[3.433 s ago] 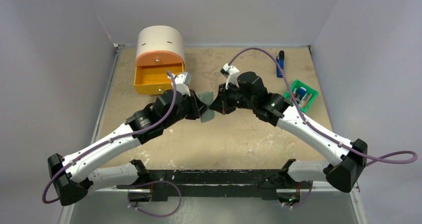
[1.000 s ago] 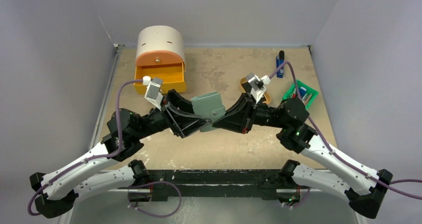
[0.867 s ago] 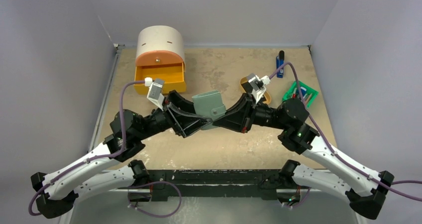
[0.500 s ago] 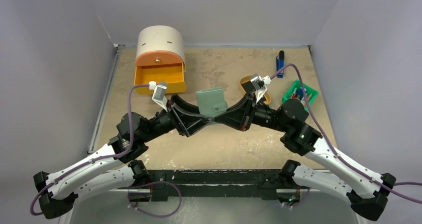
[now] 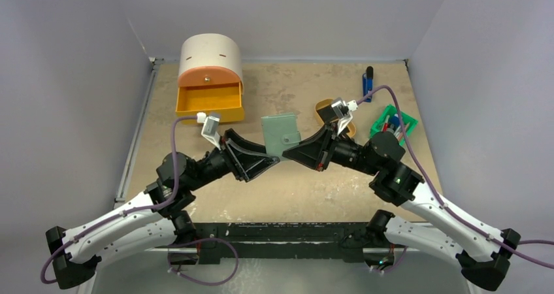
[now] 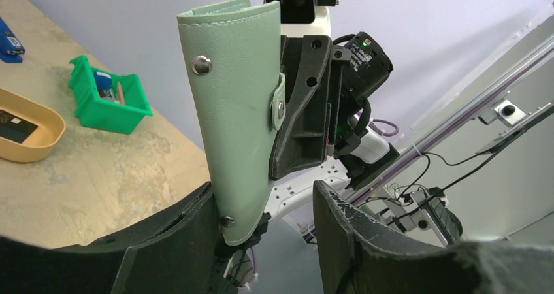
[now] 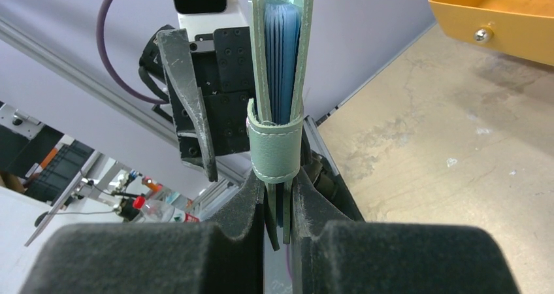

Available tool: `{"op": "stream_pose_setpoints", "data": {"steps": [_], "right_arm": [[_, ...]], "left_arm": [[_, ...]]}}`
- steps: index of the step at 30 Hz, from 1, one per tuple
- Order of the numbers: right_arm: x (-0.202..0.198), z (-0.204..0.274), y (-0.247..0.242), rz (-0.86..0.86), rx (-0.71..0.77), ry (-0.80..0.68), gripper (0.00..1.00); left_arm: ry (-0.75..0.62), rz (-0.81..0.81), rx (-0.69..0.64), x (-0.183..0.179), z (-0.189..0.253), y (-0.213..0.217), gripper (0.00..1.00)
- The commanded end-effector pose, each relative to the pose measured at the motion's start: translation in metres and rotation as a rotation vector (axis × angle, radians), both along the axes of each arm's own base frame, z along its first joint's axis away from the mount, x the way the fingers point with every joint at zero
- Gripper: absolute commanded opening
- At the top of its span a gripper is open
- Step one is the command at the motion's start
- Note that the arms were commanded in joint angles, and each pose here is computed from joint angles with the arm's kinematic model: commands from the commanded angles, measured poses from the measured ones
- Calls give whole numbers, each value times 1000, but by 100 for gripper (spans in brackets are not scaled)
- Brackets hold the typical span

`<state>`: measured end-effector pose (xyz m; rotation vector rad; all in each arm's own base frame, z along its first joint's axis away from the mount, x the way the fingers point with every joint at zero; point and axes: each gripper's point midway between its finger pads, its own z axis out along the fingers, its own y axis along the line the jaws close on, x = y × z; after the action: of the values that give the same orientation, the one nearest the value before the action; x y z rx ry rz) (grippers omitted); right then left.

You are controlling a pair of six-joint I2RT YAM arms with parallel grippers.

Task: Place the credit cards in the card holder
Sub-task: Place the card holder at the center of the board.

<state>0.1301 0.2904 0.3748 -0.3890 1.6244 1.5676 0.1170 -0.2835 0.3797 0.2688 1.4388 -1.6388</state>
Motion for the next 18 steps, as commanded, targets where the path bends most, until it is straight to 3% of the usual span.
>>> {"op": "stream_pose_setpoints", "data": {"steps": [1,8,11,15,18], "right_arm": [[4,24,-6,-39,88,-55,0],[-2,23,-6,-9,118,-62,0],[-3,24,-4,2,139,-63,0],[-2,24,-1,13,146,-59,0],[-2,24,0,17,149,-55,0]], "left_arm": [[-21,45,-57,1,18,13,53],[-20,102,-75,7,20,23,53],[-21,66,-92,3,22,17,48],[-27,13,-104,-1,23,8,29],[-25,-1,-104,-2,23,5,31]]}}
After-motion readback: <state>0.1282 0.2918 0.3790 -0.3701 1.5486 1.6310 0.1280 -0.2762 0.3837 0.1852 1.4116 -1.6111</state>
